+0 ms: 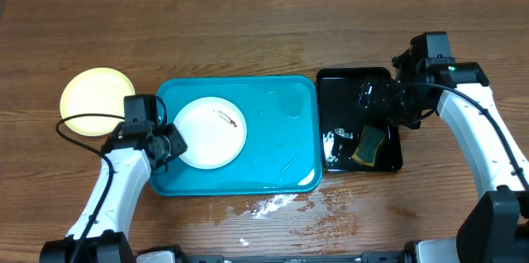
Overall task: Clean dirty plates on tray and stack at the side
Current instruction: 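Pinch the stained white plate rim and slide it right on the teal tray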
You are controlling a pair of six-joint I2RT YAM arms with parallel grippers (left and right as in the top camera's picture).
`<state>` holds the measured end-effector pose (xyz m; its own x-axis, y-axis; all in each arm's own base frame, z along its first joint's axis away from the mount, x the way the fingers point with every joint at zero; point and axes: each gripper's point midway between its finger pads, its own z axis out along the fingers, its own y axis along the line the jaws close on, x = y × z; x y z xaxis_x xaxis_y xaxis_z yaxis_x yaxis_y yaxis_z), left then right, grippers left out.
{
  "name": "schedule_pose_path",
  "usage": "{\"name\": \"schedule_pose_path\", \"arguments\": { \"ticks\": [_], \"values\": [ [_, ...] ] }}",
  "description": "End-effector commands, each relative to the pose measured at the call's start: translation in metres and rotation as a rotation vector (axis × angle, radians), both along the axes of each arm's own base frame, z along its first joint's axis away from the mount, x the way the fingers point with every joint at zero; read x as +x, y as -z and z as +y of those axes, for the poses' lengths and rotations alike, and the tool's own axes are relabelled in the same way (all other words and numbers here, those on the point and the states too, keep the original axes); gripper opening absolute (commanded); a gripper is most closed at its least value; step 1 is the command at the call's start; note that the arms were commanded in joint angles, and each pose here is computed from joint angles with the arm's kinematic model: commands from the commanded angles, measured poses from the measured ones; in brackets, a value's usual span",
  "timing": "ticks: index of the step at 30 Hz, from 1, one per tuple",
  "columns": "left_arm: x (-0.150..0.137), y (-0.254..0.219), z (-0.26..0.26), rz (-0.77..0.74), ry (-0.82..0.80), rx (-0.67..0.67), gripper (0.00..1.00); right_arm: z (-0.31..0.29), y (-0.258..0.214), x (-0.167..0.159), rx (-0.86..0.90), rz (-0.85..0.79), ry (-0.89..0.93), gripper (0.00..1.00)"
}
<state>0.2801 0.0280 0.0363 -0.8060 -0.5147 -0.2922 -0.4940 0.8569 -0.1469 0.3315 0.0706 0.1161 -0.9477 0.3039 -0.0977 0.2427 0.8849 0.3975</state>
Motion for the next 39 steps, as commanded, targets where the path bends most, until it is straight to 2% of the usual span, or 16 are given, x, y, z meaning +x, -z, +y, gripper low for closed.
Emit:
{"name": "schedule_pose_path", "arguments": {
  "ticks": [1, 9, 15, 22, 32, 39],
  "values": [
    [-0.001, 0.009, -0.007, -0.009, 0.027, -0.031, 0.41, 0.000, -0.005, 0.003, -0.001, -0.018, 0.003, 1.00],
    [-0.002, 0.031, -0.014, 0.040, 0.014, -0.083, 0.39, 0.000, -0.005, 0.003, -0.001, -0.018, 0.003, 1.00],
    [0.008, 0.035, -0.030, 0.024, 0.097, -0.160, 0.16, 0.000, -0.005, 0.003, -0.001, -0.018, 0.003, 1.00],
    [0.035, 0.012, -0.039, -0.064, 0.269, -0.122, 0.04, 0.000, -0.005, 0.003, -0.001, -0.018, 0.003, 1.00],
    [0.060, -0.003, -0.079, -0.186, 0.495, -0.060, 0.07, 0.000, -0.005, 0.003, -0.001, -0.018, 0.003, 1.00],
    [0.069, -0.011, -0.096, -0.233, 0.521, -0.061, 0.13, 0.000, -0.005, 0.003, -0.001, -0.018, 0.003, 1.00]
  ]
}}
